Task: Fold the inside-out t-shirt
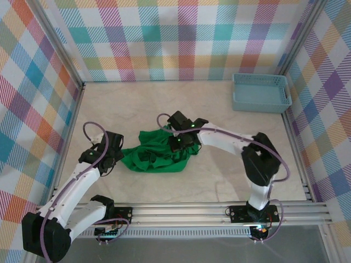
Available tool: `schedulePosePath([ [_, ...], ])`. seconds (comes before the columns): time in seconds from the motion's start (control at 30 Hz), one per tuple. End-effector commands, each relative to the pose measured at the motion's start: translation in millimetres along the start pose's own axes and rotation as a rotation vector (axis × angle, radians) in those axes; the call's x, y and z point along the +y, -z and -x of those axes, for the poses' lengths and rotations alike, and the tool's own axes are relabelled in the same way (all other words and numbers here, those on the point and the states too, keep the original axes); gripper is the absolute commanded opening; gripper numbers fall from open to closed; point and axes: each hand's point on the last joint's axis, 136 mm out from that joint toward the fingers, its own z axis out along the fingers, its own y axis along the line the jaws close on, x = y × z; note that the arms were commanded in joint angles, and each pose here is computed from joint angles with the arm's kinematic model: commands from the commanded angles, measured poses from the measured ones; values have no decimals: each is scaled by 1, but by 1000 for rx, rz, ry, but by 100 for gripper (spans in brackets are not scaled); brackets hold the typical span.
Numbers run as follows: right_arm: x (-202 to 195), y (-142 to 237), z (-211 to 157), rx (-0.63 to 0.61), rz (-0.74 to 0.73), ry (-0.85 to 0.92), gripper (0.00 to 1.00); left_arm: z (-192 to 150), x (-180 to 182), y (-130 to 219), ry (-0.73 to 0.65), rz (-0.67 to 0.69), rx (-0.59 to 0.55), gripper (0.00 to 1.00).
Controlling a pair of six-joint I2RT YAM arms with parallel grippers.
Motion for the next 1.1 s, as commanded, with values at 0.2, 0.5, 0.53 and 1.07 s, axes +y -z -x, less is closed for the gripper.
schedulePosePath([
  [0.2, -53, 246, 52, -526, -196, 21, 0, 99, -75, 86, 42, -347, -202, 0],
  [0.5, -13, 238, 39, -466, -9, 41, 0, 105, -46, 58, 20, -92, -172, 0],
  [0.53, -7, 222, 40, -435, 15, 37, 0, 96, -48, 44, 3, -72, -126, 0],
  [1.07, 47, 99, 27, -170, 295, -17, 0, -56, -154, 73, -330, -773, 33, 71],
])
